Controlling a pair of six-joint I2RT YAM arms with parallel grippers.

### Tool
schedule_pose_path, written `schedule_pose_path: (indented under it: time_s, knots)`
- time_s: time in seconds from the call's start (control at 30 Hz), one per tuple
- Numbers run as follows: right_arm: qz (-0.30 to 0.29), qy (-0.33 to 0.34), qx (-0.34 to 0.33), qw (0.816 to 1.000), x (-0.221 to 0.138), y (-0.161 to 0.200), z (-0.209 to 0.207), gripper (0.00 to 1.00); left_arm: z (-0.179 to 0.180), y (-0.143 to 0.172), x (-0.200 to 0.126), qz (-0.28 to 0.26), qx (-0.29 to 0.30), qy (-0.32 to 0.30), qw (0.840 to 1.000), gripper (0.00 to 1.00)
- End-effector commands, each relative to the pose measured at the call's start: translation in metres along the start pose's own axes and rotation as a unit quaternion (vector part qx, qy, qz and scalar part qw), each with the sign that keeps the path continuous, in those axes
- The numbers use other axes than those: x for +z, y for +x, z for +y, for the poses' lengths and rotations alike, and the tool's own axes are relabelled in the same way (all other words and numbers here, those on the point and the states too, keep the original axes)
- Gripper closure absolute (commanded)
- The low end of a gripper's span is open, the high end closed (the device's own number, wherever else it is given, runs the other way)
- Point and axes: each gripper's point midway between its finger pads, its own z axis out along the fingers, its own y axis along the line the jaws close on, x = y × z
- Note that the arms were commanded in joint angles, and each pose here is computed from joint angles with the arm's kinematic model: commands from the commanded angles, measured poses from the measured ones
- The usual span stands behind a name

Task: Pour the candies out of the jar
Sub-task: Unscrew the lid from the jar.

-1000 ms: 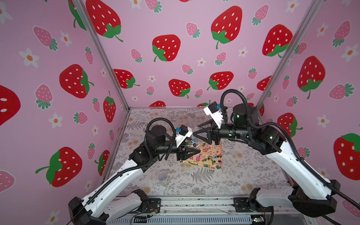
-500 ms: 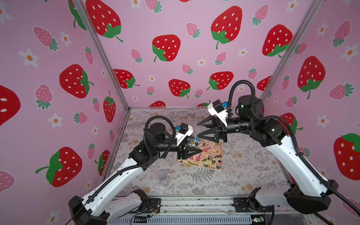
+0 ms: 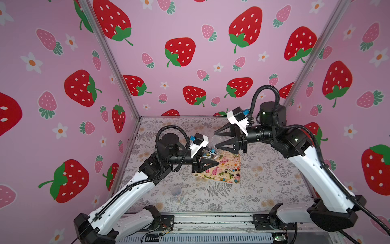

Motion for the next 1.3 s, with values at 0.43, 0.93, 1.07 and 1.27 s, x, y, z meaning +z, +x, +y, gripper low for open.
schedule_pose_path:
  time_s: [0.43, 0.93, 1.07, 1.27]
  knots:
    - [-0.04, 0.034, -0.04, 0.998, -0.024, -0.023, 0.017, 0.02, -0.006, -0.008, -0.006, -0.016, 0.019, -0.002, 1.0, 0.54]
    - [-0.059, 0.215, 0.169, 0.96, -0.049, -0.013, -0.034, 0.05, 0.001, -0.001, -0.006, -0.007, 0.02, -0.022, 1.0, 0.54]
    - [-0.06, 0.218, 0.204, 0.953, -0.045, -0.009, -0.036, 0.06, 0.004, 0.004, -0.005, -0.003, 0.017, -0.026, 1.0, 0.54]
    - [-0.048, 0.214, 0.221, 0.95, -0.033, -0.002, -0.034, 0.06, 0.007, 0.006, -0.004, 0.0, 0.015, -0.029, 0.999, 0.54]
